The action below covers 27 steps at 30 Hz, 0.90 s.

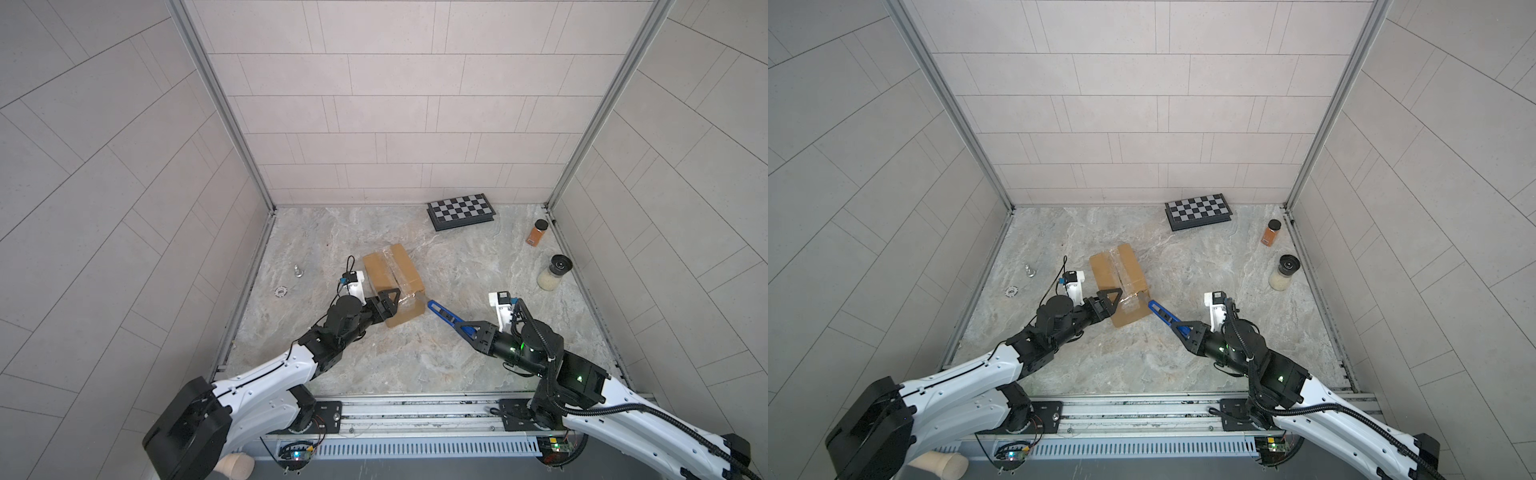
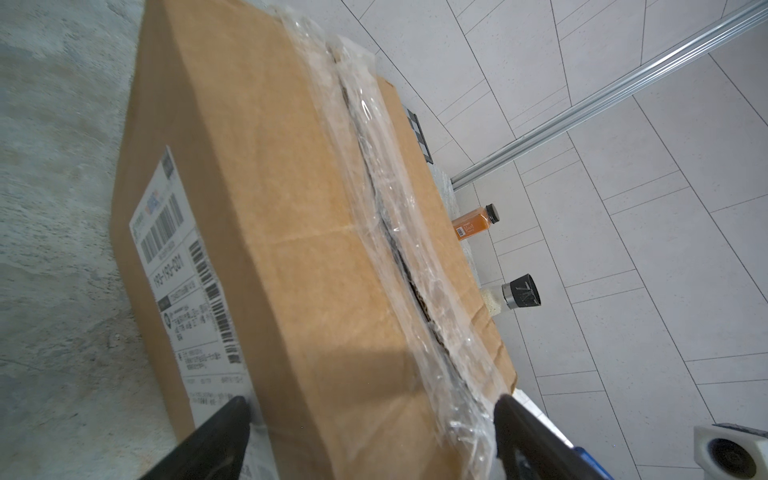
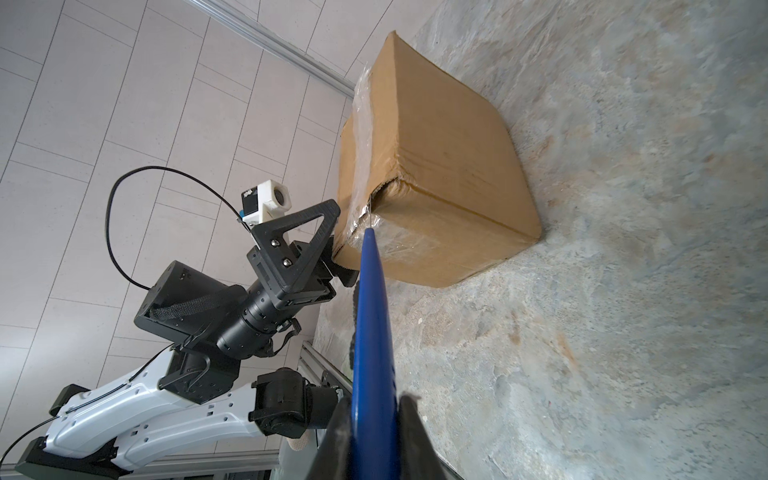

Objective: Unpack the express box

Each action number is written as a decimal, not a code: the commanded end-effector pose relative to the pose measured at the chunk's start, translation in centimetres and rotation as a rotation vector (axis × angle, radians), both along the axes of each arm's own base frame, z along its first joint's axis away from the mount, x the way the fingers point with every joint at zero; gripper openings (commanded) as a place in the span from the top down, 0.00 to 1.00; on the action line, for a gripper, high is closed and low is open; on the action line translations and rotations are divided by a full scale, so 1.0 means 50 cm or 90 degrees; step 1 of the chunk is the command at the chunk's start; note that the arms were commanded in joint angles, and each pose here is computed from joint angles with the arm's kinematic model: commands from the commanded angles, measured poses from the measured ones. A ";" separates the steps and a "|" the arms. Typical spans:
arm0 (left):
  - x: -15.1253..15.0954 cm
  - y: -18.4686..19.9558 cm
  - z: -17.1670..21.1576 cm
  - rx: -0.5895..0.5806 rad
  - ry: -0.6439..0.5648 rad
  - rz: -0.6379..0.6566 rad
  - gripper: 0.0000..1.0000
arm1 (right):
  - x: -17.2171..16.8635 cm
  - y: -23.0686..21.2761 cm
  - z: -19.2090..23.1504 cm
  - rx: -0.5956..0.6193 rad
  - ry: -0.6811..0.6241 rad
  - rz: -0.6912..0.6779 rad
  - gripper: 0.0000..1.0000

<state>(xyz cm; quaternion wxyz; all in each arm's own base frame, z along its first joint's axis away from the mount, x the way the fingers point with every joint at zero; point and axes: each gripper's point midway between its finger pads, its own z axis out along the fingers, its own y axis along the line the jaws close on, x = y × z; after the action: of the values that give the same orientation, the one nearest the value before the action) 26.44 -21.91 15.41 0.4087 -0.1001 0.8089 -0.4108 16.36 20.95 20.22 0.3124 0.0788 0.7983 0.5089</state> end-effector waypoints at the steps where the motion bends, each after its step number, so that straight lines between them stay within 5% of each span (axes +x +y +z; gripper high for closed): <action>1: 0.002 -0.024 0.043 -0.038 -0.027 -0.018 0.06 | -0.011 0.012 0.053 0.038 -0.019 0.025 1.00; 27: 0.004 -0.036 0.056 -0.034 -0.034 -0.030 0.06 | 0.009 0.044 0.025 0.073 0.019 0.021 1.00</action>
<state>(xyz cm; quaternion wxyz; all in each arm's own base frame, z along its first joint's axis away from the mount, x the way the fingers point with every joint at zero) 26.64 -22.23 15.43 0.4077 -0.1017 0.8091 -0.4109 17.30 22.16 20.52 0.2994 0.1050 0.7864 0.5300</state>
